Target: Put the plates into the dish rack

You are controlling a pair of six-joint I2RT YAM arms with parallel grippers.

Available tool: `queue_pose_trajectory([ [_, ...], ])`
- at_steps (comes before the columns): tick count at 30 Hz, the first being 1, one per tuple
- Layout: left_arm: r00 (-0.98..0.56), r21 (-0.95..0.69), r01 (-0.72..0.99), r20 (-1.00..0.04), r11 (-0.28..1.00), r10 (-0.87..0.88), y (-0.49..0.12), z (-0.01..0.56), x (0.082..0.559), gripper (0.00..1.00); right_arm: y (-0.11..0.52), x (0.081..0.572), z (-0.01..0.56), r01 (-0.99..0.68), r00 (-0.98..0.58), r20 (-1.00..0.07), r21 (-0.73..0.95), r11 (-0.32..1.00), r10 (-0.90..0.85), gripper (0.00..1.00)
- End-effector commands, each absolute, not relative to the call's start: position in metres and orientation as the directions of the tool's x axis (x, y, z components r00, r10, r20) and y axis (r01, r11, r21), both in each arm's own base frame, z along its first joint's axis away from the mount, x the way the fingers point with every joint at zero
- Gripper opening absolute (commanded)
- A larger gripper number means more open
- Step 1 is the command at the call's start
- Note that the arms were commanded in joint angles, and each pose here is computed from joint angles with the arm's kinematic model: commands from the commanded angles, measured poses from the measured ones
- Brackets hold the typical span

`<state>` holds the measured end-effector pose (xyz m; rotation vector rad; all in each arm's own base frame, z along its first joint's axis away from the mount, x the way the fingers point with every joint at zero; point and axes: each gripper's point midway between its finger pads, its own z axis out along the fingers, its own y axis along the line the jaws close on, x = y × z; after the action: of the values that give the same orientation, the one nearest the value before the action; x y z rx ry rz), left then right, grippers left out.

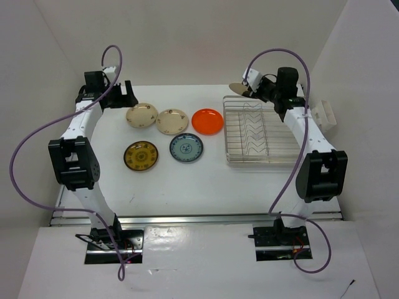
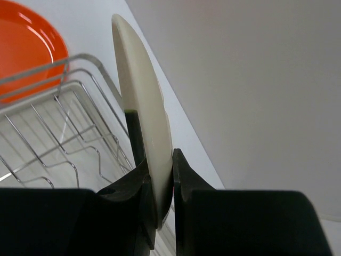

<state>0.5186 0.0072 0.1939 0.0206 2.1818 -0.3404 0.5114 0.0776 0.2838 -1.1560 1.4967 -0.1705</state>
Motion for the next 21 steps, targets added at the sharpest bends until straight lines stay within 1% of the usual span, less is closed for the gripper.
queue_pose_trajectory([
  [1, -0.519, -0.191, 0.139, -0.85, 0.972, -0.093, 0.023, 0.213, 0.54, 1.0, 0.073, 0.524, 0.301, -0.497, 0.268, -0.559, -0.778, 0.385, -0.784, 0.0],
  [3, -0.541, -0.204, 0.131, -0.835, 0.97, -0.103, 0.028, 0.202, 0.544, 1.0, 0.071, 0.526, 0.295, -0.501, 0.27, -0.526, -0.792, 0.348, -0.807, 0.0],
  [6, -0.55, -0.222, 0.112, -0.826, 0.968, -0.126, 0.037, 0.197, 0.547, 1.0, 0.07, 0.527, 0.292, -0.527, 0.265, -0.509, -0.788, 0.319, -0.819, 0.0],
  [9, -0.556, -0.236, 0.117, -0.82, 0.965, -0.133, 0.04, 0.193, 0.547, 1.0, 0.073, 0.525, 0.297, -0.537, 0.276, -0.516, -0.783, 0.315, -0.811, 0.0],
  [13, -0.564, -0.253, 0.111, -0.812, 0.961, -0.149, 0.042, 0.19, 0.544, 1.0, 0.071, 0.523, 0.293, -0.532, 0.276, -0.499, -0.791, 0.302, -0.822, 0.0],
  [15, -0.565, -0.261, 0.106, -0.81, 0.96, -0.158, 0.042, 0.19, 0.544, 1.0, 0.071, 0.518, 0.28, -0.57, 0.251, -0.509, -0.765, 0.299, -0.823, 0.0],
  [21, -0.581, -0.267, 0.101, -0.798, 0.959, -0.161, 0.042, 0.179, 0.546, 1.0, 0.066, 0.5, 0.271, -0.601, 0.217, -0.503, -0.744, 0.292, -0.837, 0.0],
])
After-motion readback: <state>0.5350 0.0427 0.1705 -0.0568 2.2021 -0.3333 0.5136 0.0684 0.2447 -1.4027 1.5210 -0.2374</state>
